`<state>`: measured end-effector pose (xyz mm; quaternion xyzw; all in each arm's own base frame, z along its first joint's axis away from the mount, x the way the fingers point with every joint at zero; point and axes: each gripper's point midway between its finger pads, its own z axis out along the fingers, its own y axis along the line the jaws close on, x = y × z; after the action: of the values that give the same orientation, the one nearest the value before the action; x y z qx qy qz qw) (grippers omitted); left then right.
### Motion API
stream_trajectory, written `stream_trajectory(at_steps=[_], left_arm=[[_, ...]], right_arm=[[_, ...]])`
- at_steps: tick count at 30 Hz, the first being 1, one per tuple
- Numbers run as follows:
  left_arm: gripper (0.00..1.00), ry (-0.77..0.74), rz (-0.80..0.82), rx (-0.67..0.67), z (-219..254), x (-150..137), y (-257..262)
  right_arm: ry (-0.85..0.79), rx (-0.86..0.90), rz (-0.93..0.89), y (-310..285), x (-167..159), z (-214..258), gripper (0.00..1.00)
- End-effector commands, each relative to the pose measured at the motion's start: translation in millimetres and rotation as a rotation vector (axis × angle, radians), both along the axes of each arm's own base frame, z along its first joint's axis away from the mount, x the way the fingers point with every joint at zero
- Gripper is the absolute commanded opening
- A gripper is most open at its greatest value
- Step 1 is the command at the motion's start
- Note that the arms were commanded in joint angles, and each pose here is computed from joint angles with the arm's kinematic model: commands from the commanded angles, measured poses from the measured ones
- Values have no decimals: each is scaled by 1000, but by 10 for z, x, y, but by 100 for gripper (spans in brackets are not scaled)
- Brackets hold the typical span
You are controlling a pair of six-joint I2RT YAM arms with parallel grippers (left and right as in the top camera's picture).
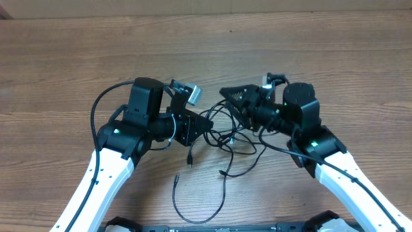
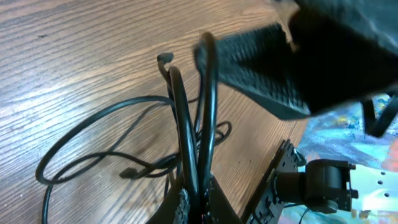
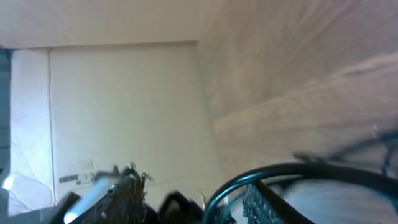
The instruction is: Untangle cables
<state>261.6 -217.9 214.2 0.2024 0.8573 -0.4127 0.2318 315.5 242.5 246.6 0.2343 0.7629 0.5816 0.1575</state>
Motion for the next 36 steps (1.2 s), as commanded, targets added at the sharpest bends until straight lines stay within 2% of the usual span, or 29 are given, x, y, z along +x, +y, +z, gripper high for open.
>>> stream_trajectory(at_steps=[1, 3, 9, 11, 14, 22, 24, 27, 28, 31, 32, 36], left_arm=[[4, -38, -82, -45, 110, -78, -76], [4, -44, -93, -50, 118, -88, -84], [5, -61, -109, -46, 116, -98, -88], [4, -69, -122, -40, 108, -116, -95], [4, -77, -146, -32, 91, -159, -118], [4, -136, -211, -15, 85, -227, -197], [4, -145, -182, 21, 39, -171, -158], [4, -147, -121, 107, -78, -79, -52], [5, -143, -102, 135, -117, -59, -14], [5, -121, -33, 215, -229, 4, 114], [9, -106, 11, 251, -276, 41, 179], [12, -37, 210, 384, -438, 167, 475]], right_arm=[[48, 34, -58, 30, 154, -39, 50], [102, 46, -64, 58, 165, -127, 49], [96, 91, -70, 124, 278, -119, 49], [49, 115, -68, 138, 312, -10, 38], [-27, 147, -73, 142, 360, 164, 28], [-37, 146, 7, 362, 178, 178, 29], [-60, 131, 26, 425, 130, 179, 26], [-152, 60, 11, 404, 174, 152, 7], [-178, 19, -5, 373, 208, 109, 4], [-194, -91, -70, 235, 316, -69, 4], [-198, -125, -85, 189, 343, -121, 4], [-258, -210, -87, 40, 420, -180, 4]])
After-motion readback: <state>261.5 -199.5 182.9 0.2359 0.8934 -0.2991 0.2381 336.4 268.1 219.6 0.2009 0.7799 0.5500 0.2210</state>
